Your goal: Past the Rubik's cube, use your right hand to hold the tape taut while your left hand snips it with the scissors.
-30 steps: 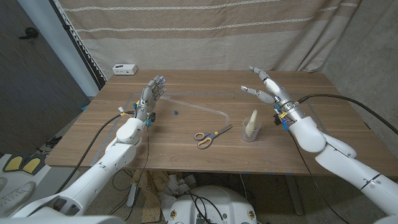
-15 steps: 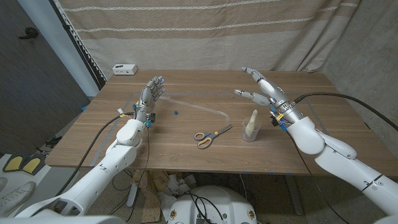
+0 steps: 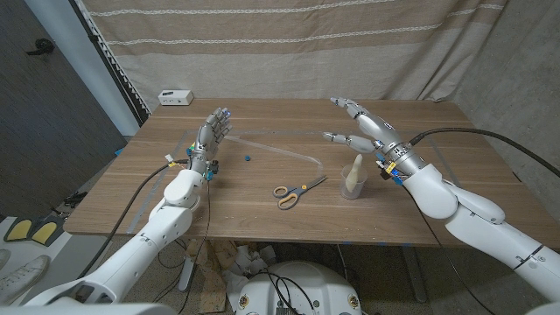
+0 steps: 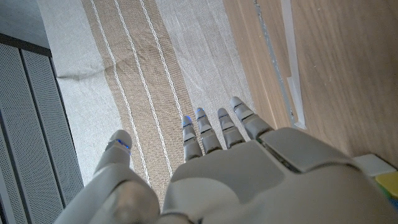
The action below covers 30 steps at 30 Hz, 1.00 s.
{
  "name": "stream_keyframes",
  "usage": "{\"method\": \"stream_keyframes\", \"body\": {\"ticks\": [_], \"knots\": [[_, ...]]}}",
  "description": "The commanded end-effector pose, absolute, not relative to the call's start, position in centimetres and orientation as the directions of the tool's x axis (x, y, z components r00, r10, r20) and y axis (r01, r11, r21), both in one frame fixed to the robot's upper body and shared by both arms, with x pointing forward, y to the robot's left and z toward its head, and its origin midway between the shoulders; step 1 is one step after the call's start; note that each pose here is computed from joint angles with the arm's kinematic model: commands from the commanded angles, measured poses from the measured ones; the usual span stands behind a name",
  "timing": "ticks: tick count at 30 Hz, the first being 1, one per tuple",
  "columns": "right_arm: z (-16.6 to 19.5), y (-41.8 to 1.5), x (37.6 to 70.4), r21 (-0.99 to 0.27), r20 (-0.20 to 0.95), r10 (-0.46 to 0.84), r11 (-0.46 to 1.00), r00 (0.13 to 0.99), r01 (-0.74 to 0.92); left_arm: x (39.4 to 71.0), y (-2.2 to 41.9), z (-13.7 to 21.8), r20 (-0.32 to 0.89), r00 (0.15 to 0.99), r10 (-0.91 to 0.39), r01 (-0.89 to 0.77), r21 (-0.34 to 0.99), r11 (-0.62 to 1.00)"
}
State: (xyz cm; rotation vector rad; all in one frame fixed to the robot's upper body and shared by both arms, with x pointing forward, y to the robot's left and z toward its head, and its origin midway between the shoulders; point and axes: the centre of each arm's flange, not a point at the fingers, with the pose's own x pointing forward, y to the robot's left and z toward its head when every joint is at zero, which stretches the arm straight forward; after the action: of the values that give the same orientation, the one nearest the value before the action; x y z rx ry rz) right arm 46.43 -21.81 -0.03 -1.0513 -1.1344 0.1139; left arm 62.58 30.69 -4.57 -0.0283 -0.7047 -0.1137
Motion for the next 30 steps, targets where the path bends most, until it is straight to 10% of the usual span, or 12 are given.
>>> {"method": "stream_keyframes", "body": {"ticks": [1,30], "knots": [[0.0,-20.8,45.4,-0.753,0.657,0.606,0.495,0.449,0.433,62.3,30.6,-4.9,0.654,0.751,-0.092,0.116,0.007,0.993],[-1.2,-17.9,44.1,-0.802,0.573,0.707,0.380,0.414,0.461,61.6,30.8,-5.2,0.652,0.753,-0.087,0.107,0.008,0.994]]}}
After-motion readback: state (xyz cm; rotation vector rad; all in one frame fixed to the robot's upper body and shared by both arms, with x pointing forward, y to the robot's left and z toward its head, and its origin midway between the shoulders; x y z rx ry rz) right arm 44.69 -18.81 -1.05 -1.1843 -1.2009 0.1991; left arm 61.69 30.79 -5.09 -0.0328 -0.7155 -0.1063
